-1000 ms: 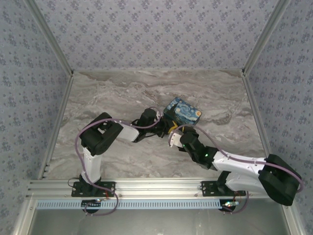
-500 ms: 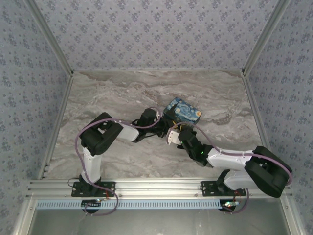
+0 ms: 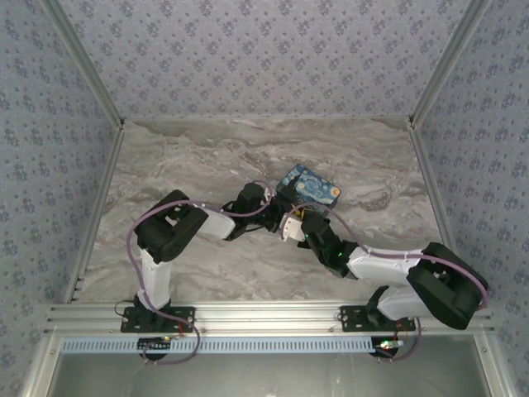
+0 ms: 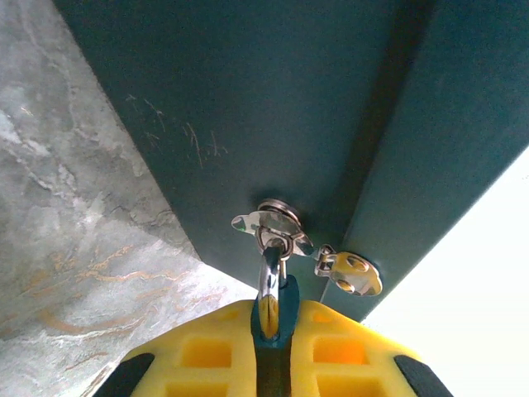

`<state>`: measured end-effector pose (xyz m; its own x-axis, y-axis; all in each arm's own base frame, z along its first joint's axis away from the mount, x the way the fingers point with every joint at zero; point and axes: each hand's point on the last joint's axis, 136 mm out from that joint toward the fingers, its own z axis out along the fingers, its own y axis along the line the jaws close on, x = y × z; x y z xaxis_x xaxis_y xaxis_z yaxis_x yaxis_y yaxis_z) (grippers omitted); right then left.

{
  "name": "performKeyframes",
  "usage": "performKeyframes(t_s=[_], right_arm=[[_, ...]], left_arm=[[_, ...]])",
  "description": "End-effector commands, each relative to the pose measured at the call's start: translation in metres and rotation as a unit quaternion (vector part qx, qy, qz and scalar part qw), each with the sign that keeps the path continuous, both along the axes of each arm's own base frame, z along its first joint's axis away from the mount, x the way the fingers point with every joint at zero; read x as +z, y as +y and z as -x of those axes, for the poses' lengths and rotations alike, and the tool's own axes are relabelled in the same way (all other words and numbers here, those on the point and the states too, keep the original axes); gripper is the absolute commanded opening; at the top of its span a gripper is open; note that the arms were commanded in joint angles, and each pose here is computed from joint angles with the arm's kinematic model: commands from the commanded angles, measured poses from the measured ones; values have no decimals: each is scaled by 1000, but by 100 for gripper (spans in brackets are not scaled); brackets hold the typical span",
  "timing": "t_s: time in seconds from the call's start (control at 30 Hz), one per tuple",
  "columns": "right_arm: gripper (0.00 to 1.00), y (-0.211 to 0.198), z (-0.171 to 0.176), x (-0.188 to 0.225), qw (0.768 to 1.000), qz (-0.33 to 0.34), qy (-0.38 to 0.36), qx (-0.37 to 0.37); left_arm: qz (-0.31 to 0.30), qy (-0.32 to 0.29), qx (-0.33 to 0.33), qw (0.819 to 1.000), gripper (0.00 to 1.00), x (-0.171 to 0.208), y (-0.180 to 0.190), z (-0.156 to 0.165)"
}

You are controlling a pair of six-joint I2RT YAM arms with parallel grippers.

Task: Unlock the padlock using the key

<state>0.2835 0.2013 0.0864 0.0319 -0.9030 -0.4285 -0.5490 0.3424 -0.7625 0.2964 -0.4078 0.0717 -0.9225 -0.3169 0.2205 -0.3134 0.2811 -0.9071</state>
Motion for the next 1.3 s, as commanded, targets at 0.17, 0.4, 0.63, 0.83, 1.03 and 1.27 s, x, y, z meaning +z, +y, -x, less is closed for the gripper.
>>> performKeyframes(t_s=[0.17,0.4,0.63,0.83,1.03,1.27], right_arm=[[18,13,-12,12,1000,-24,-13,4],[5,13,-15,15,999,-50,-18,-9],[0,15,-16,18,997,-72,-12,-10],[0,13,-16,16,997,-75,-4,-16],[9,0,-6,25,996,-92,5,-8],[50,-18,17,43,993,-119,-1,-2]], left_arm=[[35,-21,-15,999,0,31,-10,-1],[35,-20,-14,999,0,30,-10,0],[36,-21,-15,999,0,31,-10,0],[38,-21,-14,999,0,31,-10,0],[35,-21,-9,999,0,31,-8,-1],[33,-25,-3,999,0,34,-4,-2]])
